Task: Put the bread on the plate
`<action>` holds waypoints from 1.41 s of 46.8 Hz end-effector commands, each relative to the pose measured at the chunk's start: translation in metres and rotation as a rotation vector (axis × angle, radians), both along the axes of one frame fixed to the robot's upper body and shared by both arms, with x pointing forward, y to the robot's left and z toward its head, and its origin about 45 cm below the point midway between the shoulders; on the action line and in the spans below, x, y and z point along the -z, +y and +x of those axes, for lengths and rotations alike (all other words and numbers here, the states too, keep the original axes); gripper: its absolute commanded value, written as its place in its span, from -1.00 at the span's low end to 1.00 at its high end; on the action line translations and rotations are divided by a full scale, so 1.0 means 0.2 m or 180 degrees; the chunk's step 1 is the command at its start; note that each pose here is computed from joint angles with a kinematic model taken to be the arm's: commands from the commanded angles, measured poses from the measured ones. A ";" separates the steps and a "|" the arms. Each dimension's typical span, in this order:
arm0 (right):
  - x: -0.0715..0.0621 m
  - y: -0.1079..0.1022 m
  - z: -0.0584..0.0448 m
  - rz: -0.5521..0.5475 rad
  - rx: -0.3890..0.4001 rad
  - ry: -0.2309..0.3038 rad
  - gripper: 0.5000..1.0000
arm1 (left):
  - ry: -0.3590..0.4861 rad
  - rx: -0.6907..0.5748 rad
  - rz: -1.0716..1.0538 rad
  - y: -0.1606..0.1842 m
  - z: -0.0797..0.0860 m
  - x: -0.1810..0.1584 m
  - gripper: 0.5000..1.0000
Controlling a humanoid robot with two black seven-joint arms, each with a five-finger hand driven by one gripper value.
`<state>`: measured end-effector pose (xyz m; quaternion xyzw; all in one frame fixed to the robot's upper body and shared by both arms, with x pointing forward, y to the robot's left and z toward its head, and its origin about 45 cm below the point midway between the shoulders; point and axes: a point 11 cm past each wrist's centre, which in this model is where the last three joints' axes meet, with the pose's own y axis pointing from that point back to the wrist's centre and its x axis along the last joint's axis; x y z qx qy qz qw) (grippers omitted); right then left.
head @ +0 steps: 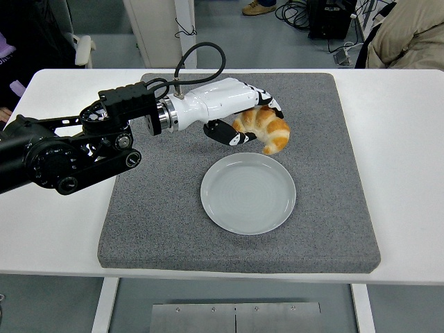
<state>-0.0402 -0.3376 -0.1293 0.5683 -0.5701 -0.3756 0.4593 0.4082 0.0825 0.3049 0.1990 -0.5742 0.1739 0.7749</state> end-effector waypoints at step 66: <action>0.00 0.00 0.00 0.0001 0.0000 0.0000 1.00 | 0.0041 0.0046 0.0159 0.08 -0.19 0.44 -1.00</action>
